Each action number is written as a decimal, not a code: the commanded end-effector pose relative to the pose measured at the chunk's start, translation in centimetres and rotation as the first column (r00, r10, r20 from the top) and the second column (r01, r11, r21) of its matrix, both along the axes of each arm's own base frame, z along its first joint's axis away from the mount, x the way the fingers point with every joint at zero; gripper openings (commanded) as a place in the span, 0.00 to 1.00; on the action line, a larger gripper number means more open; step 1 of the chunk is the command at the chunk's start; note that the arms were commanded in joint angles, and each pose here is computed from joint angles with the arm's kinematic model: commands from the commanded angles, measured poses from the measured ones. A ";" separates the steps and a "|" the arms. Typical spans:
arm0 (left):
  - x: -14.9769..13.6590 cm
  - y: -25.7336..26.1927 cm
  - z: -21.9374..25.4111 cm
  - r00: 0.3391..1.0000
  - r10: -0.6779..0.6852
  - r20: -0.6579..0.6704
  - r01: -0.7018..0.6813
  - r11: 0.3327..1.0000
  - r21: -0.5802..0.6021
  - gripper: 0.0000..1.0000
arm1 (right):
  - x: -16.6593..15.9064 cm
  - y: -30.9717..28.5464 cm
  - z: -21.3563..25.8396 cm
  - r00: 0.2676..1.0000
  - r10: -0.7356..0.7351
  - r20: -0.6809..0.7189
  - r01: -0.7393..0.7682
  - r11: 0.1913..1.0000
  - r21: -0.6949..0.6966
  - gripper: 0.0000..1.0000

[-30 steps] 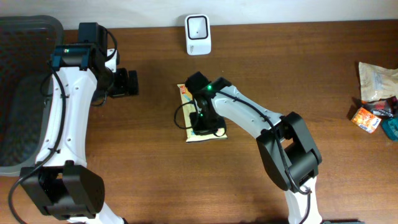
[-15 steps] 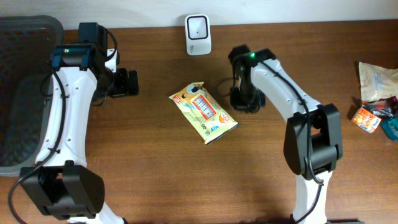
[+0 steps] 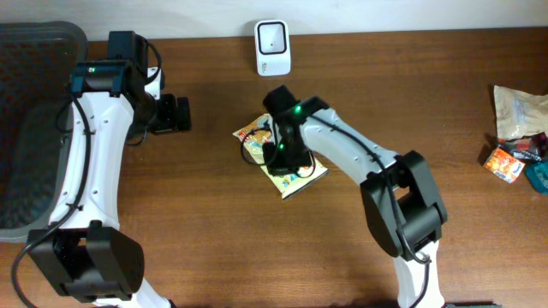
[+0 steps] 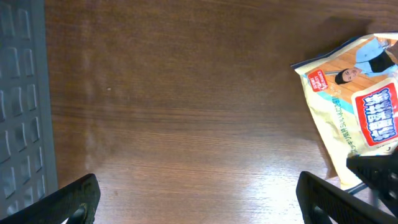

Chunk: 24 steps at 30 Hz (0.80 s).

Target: Scan the item barcode

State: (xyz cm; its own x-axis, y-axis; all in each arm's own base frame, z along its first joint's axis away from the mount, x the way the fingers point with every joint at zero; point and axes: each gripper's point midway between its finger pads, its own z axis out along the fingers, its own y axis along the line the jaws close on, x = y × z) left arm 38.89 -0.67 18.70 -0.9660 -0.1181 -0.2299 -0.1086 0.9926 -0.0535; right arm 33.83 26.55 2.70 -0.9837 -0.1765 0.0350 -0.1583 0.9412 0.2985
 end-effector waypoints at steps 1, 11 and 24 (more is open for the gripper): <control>-0.2 0.1 0.5 1.000 0.001 0.014 -0.001 1.000 0.004 0.99 | 0.1 -3.7 -2.2 0.998 -0.056 0.030 0.060 0.983 -0.172 0.04; -0.2 0.1 0.5 1.000 0.001 0.014 -0.001 1.000 0.004 0.99 | 1.6 -11.3 -2.4 0.998 -0.049 0.046 0.063 0.931 -0.360 0.04; -0.2 0.1 0.5 1.000 0.001 0.014 -0.001 1.000 0.004 0.99 | 4.7 -4.6 4.7 0.997 -0.046 0.056 0.047 0.999 -0.006 0.04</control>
